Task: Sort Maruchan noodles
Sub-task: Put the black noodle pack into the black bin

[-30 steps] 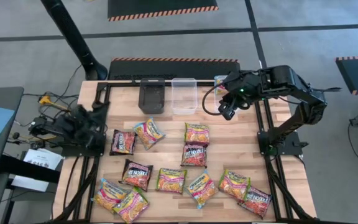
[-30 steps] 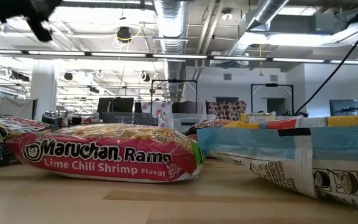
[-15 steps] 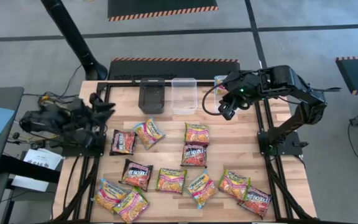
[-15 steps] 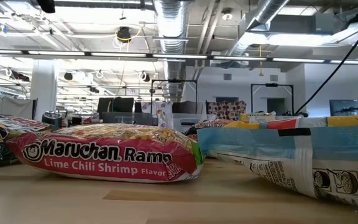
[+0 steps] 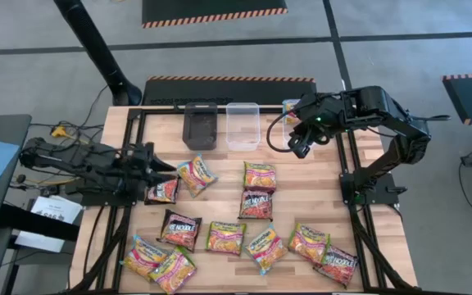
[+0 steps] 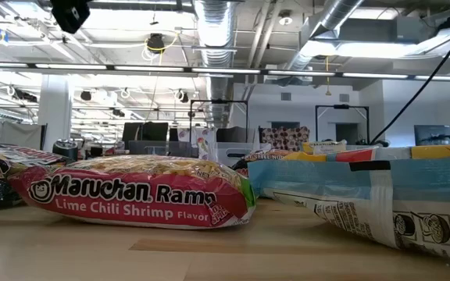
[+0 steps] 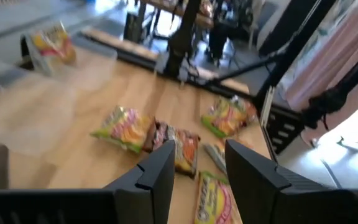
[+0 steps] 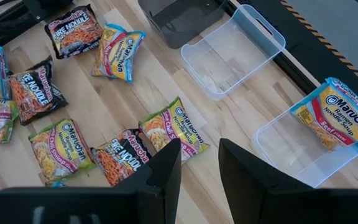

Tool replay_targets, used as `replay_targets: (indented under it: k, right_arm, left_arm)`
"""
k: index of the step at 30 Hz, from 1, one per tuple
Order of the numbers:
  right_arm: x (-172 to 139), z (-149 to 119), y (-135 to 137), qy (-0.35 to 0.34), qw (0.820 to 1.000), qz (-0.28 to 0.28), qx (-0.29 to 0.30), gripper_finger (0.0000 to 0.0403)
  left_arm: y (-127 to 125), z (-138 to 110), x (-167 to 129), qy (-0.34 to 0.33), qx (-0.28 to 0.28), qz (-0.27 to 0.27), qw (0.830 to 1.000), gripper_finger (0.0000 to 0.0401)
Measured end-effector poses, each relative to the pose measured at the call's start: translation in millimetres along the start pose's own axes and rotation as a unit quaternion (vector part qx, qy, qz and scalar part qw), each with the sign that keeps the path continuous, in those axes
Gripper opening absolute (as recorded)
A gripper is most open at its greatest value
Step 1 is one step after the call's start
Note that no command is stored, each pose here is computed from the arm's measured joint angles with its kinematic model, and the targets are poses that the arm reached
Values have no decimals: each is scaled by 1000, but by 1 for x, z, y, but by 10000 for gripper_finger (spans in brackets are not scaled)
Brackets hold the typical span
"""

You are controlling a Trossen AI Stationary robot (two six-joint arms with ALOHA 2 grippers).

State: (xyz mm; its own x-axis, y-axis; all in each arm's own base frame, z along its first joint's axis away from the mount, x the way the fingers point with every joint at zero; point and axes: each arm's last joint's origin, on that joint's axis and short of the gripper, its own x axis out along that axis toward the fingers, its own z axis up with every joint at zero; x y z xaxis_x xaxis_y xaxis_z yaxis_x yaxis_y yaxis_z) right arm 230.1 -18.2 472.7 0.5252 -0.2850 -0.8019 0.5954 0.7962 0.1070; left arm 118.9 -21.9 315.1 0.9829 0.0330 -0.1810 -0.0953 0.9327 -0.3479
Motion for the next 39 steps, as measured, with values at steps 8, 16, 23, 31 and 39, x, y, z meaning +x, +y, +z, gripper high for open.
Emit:
replay_targets:
  k: [8, 16, 23, 31, 39]
  right_arm:
    - [0, 0, 0, 0, 1000, 0, 0, 132]
    - [0, 0, 0, 0, 1000, 0, -1, 132]
    - [0, 0, 0, 0, 1000, 0, -6, 132]
    - [0, 0, 0, 1, 1000, 2, -26, 132]
    - [0, 0, 0, 1, 999, 2, -33, 132]
  left_arm:
    - [-5, -11, 22, 67, 1, -21, 998, 129]
    - [-8, -27, 43, 162, -31, -43, 985, 129]
    - [-13, -47, 66, 263, -50, -79, 960, 129]
    - [-14, -64, 85, 331, -95, -74, 936, 129]
    - [-12, -77, 96, 367, -101, -53, 923, 129]
